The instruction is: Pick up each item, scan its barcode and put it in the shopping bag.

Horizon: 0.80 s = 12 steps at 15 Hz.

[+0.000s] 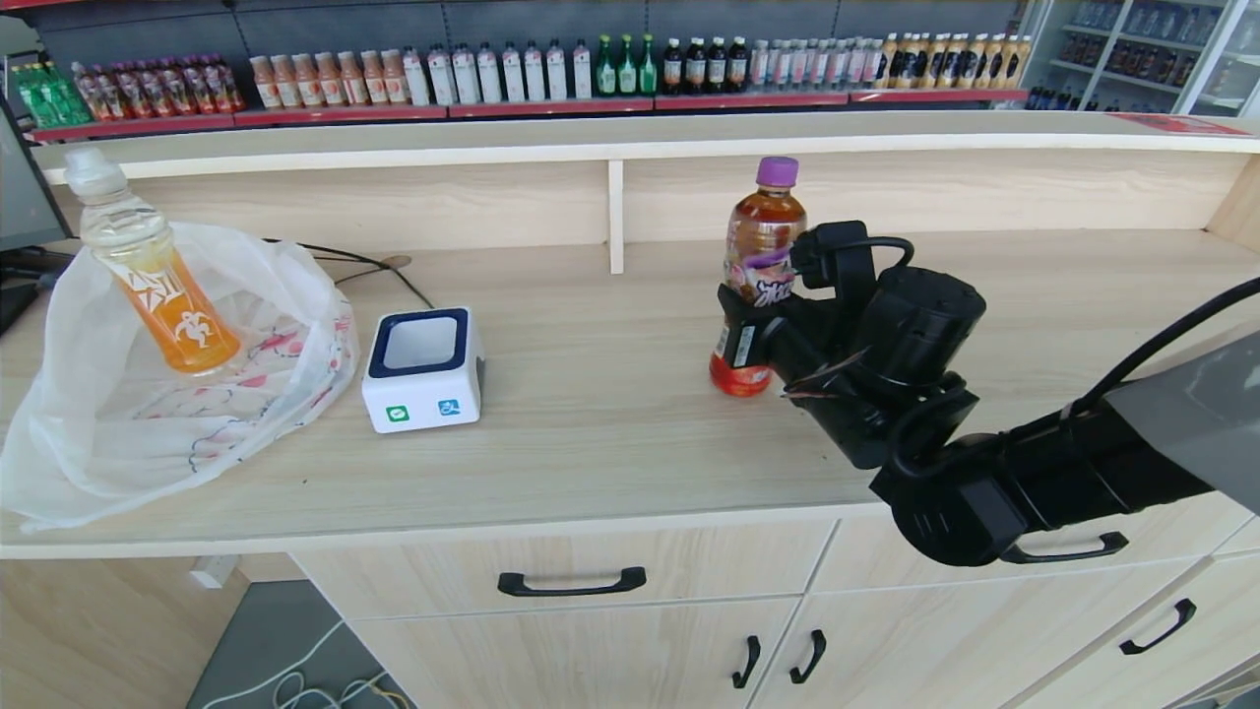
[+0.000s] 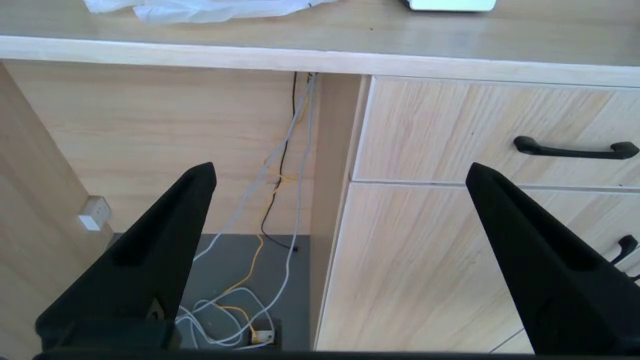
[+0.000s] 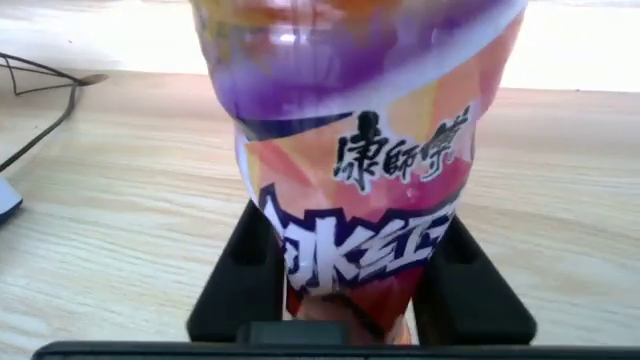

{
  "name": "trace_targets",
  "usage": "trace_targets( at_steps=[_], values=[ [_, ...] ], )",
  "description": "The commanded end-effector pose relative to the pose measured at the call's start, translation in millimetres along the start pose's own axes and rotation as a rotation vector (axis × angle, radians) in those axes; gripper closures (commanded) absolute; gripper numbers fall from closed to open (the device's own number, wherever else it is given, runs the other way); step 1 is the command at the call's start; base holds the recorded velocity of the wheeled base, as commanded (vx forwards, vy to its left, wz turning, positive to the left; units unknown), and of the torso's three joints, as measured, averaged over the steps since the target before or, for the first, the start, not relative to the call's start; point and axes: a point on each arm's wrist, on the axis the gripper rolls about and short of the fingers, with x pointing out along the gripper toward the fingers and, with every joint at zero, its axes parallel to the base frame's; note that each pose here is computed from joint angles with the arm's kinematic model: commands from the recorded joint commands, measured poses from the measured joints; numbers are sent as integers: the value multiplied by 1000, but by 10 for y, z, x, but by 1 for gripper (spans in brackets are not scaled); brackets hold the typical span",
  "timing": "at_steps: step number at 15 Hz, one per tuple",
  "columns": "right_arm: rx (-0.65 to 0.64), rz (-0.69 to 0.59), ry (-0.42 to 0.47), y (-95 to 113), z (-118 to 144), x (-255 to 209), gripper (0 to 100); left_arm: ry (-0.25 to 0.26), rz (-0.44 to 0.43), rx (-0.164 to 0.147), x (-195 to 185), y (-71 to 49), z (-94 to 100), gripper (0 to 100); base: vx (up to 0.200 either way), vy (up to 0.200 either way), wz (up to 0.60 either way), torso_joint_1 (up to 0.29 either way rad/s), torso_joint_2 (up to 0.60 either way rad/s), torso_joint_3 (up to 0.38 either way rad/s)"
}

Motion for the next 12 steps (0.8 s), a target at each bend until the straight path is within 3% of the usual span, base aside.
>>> trace_targets(
  at_steps=[1, 12],
  values=[
    [5, 0, -18, -1, 59, -5, 100, -1, 1, -1, 0, 0, 1, 0, 0, 0, 0, 0, 0, 0],
    [1, -1, -31, 8, 119, -24, 100, -1, 1, 1, 0, 0, 1, 0, 0, 0, 0, 0, 0, 0]
  ],
)
